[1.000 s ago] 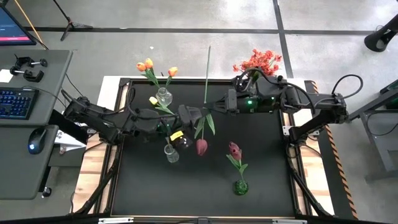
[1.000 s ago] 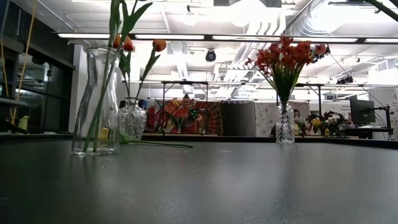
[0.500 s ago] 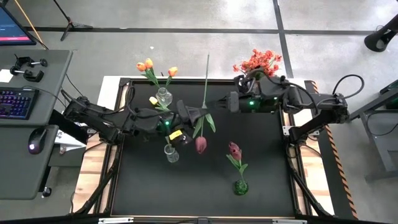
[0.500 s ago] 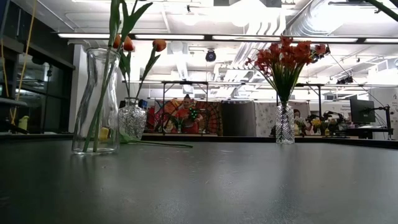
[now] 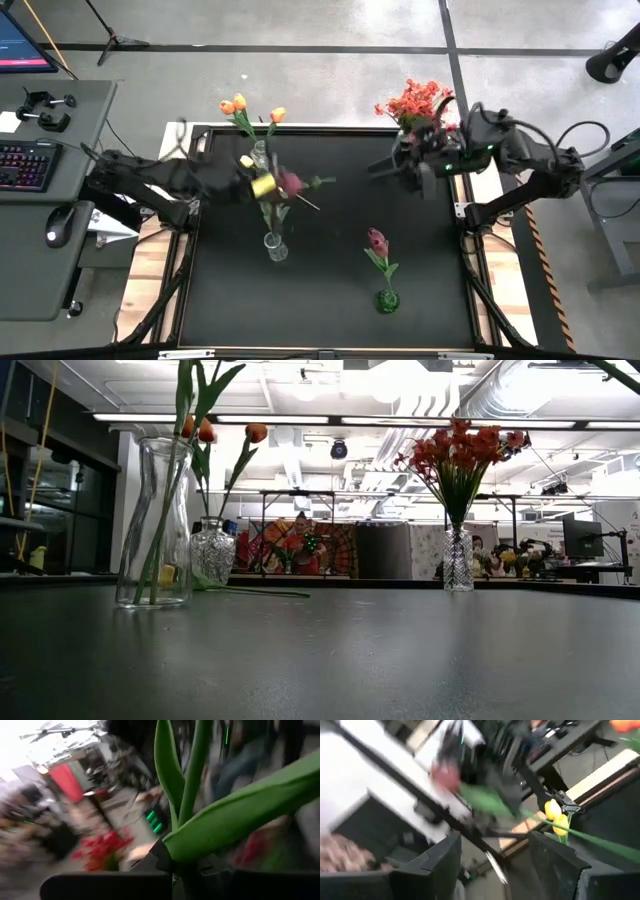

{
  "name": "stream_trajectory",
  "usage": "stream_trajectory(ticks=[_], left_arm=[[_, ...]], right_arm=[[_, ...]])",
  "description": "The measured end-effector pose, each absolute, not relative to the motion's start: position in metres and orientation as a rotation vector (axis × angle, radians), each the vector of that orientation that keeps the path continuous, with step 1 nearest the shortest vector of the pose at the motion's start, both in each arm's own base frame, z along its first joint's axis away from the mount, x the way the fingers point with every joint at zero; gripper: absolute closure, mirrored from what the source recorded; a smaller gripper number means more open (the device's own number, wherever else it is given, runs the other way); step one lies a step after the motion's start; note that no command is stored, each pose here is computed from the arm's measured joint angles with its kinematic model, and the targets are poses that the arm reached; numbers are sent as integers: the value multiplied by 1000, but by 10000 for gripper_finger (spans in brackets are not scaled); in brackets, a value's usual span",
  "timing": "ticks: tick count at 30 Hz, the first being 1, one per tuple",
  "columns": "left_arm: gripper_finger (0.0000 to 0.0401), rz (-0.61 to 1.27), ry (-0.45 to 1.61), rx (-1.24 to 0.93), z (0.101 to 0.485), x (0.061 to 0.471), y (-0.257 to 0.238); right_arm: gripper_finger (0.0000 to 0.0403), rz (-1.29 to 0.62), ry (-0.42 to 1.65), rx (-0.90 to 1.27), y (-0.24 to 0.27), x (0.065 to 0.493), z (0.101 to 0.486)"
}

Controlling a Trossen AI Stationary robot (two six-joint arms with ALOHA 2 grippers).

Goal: Sort flowers into vase by color
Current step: Put the dark red flower into the green vase

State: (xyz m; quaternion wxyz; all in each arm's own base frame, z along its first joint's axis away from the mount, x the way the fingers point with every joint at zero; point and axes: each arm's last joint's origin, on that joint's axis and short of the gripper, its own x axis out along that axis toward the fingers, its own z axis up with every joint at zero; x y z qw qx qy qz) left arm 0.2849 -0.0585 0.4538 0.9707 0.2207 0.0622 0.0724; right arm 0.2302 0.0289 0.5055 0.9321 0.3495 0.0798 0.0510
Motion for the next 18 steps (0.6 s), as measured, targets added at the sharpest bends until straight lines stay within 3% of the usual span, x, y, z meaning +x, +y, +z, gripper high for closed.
stream_trajectory(ticks=[3,10,18], left_arm=[[401,137,14,195,468,278,-43],[401,170,24,-141,463,285,-20],[401,130,94,-269,453,291,-20]], right_arm=[[180,139,174,538,36,243,500],[180,126,188,248,43,281,481],[180,66,248,55,42,304,463]])
